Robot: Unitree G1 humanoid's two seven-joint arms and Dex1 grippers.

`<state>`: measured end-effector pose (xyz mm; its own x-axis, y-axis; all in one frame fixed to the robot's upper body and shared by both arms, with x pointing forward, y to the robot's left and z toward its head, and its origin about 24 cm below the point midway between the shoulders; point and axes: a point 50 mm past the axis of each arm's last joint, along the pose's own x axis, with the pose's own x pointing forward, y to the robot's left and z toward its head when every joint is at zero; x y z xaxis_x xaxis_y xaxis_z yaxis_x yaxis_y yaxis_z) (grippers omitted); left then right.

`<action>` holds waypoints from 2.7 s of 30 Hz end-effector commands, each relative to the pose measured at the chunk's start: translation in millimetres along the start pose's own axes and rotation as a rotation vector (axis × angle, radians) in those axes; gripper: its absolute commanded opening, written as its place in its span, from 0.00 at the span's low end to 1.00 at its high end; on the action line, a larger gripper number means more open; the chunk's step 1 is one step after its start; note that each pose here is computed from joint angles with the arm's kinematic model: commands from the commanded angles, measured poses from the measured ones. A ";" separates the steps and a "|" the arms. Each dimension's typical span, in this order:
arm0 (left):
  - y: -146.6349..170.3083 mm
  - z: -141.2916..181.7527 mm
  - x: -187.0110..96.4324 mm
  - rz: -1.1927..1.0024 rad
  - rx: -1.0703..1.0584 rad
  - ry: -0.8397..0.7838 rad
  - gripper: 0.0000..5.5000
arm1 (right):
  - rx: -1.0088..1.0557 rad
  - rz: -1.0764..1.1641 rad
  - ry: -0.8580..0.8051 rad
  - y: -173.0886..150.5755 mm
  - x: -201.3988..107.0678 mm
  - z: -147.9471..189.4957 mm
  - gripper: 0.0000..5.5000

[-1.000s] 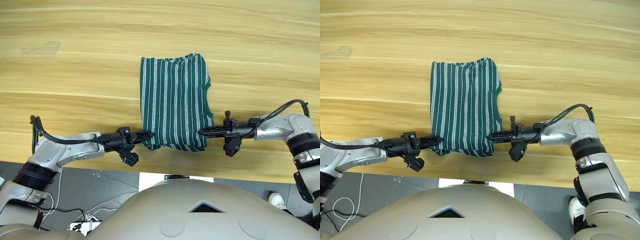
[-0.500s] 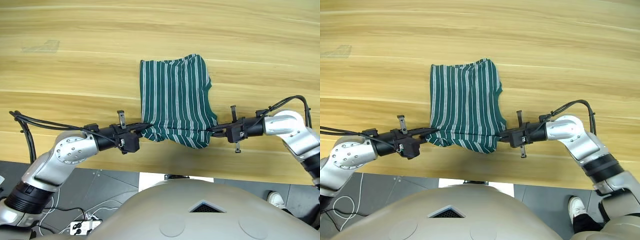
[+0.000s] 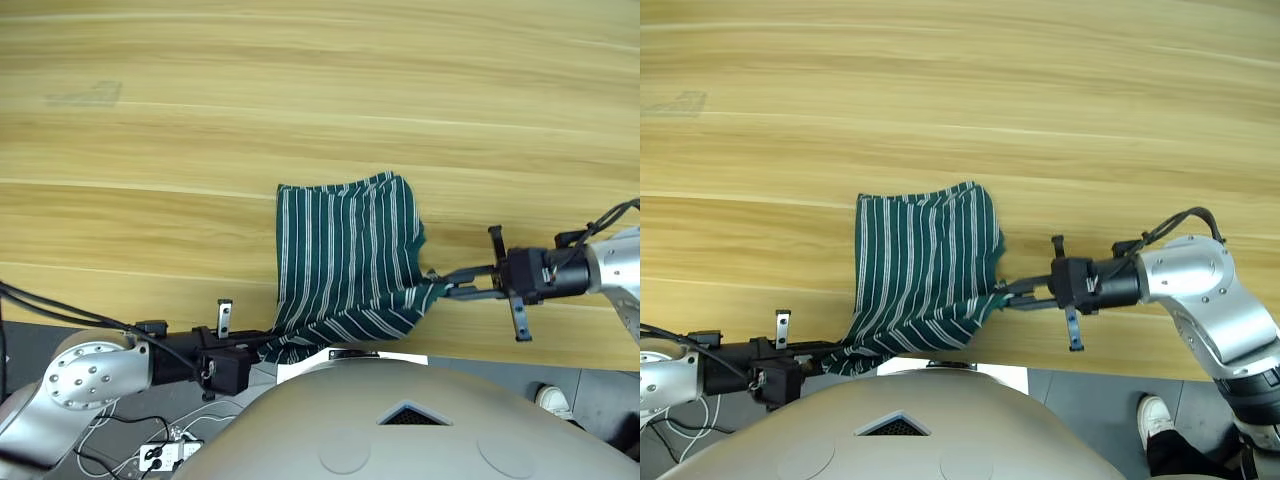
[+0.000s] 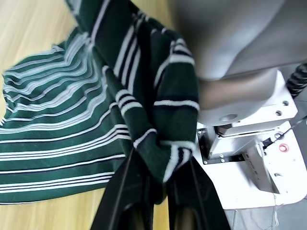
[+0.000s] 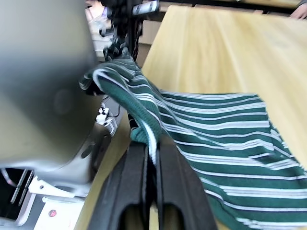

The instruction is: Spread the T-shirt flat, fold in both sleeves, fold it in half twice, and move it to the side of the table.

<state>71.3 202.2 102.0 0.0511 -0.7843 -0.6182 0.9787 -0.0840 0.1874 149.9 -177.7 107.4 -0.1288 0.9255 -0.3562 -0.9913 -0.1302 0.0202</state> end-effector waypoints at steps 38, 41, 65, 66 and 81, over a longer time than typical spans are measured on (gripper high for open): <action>163.1 -70.7 27.7 0.808 -0.036 0.020 0.31 | -0.203 -0.920 -0.012 -154.0 16.4 -31.8 0.35; 190.6 -76.7 16.1 1.152 -0.185 -0.082 0.40 | -0.226 -1.120 -0.101 -166.3 7.9 -24.7 0.46; 182.6 -30.8 -23.1 1.645 -0.177 -0.447 0.72 | -0.511 -0.509 0.326 -185.2 102.8 -33.5 0.75; 183.2 -27.3 -20.4 1.632 -0.166 -0.452 0.72 | -0.515 -0.515 0.396 -190.4 100.3 -40.6 0.75; 169.7 -22.4 -5.3 1.565 -0.171 -0.436 0.72 | 0.204 -1.177 1.124 -83.6 -123.2 -189.3 0.75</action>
<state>246.0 204.5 121.8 0.9214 -0.1613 0.3535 0.0496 0.9512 0.3047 340.0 -275.2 31.1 0.8544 0.0324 -0.5187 -0.4869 0.3988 -0.7771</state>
